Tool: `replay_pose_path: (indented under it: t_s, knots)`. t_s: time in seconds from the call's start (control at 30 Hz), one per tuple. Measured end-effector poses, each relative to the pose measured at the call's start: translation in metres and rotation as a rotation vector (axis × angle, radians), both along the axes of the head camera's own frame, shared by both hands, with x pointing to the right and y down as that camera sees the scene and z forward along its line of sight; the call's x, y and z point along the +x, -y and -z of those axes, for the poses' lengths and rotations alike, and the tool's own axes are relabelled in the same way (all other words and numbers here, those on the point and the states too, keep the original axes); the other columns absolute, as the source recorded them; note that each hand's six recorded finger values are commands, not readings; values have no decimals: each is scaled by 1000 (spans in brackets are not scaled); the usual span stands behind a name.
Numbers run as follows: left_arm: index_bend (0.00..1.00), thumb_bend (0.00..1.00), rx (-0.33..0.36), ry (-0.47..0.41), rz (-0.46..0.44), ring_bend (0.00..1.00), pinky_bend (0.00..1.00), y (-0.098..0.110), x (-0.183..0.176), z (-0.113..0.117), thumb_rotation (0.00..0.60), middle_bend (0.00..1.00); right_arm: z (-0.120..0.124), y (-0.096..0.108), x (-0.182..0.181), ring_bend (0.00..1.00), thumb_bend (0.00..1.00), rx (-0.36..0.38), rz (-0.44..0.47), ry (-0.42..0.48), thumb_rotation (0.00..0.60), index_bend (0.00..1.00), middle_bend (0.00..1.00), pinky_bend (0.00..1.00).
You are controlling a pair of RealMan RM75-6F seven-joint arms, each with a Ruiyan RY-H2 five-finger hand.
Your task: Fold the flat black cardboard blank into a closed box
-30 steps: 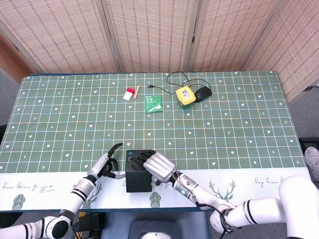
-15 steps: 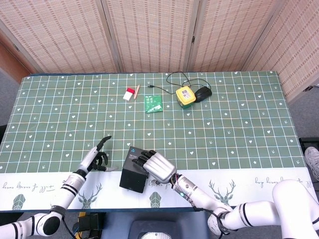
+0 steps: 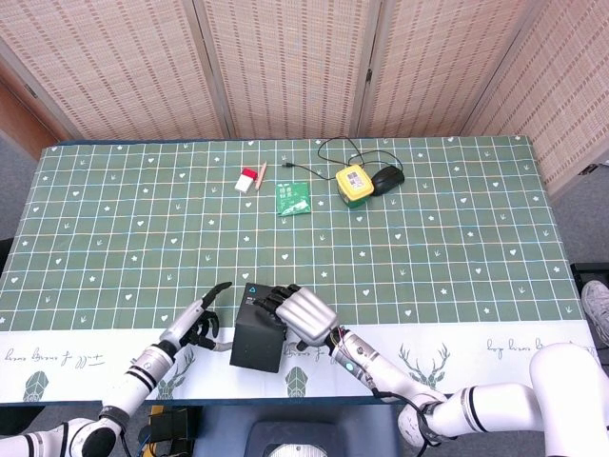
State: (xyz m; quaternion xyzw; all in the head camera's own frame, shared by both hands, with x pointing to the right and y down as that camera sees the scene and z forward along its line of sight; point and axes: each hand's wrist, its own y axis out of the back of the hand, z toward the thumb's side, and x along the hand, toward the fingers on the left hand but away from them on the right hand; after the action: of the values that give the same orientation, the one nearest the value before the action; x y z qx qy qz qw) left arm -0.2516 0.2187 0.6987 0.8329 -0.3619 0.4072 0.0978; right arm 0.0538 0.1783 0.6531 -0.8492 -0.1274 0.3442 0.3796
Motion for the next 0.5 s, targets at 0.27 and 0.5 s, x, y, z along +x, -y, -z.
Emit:
replay_pose_path:
  t_s: [0.27, 0.5]
  knots:
    - [0, 20, -9, -42, -37, 610, 804, -10, 23, 6, 600, 40, -2, 2, 1, 224, 27, -40, -12, 1, 600, 153, 285, 286]
    - [0, 19, -9, -43, -76, 611, 803, -16, 39, 0, 600, 40, 2, 5, 8, 223, 27, -148, -26, 1, 600, 153, 284, 286]
